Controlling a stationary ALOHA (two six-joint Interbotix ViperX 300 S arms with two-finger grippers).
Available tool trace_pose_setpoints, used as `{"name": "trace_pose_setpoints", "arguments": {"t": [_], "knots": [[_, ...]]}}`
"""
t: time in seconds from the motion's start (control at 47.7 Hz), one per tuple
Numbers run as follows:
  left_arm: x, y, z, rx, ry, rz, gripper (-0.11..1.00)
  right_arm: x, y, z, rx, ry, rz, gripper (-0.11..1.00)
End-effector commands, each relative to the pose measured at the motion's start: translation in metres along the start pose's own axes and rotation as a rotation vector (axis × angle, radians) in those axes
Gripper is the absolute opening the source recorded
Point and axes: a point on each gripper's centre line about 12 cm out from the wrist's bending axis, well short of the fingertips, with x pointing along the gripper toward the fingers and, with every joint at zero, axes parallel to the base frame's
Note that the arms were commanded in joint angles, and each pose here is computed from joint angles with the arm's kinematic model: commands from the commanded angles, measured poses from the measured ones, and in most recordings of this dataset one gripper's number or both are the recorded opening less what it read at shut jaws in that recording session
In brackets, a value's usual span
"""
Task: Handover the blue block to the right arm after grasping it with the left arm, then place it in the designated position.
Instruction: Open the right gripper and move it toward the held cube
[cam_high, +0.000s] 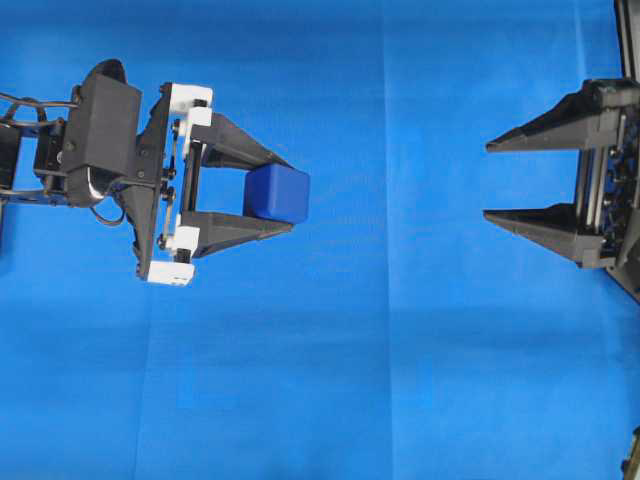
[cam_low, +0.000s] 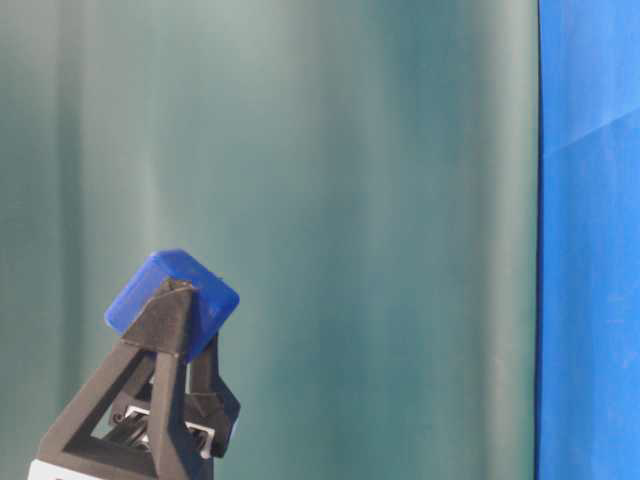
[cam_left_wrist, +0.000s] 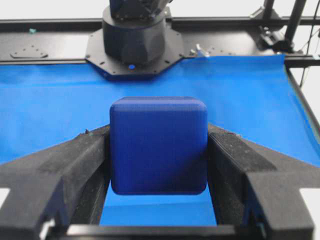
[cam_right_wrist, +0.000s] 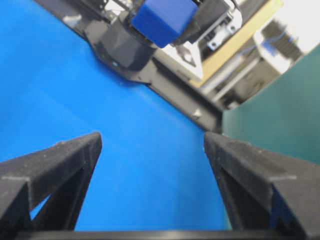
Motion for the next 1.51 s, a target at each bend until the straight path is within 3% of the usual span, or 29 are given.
{"name": "trace_pose_setpoints", "arguments": {"t": [0.0,0.21,0.377,1.488], "knots": [[-0.0038,0.0011,0.0118,-0.003,-0.037,0.003,0.49,0.0018,-0.0051,0.0103,-0.081,-0.030,-0.008,0.95],[-0.0038,0.0011,0.0116,-0.003,-0.035,0.003,0.49,0.0018,-0.0038,0.0105,-0.284,-0.033,0.000,0.95],[-0.0038,0.0011,0.0116,-0.003,-0.035,0.003,0.49,0.0016,-0.0040,0.0115,-0.355,-0.036,-0.002,0.95],[-0.0038,0.0012,0.0116,-0.003,-0.035,0.004,0.49,0.0049,-0.0036,0.0118,-0.360,-0.043,0.000,0.95]]}}
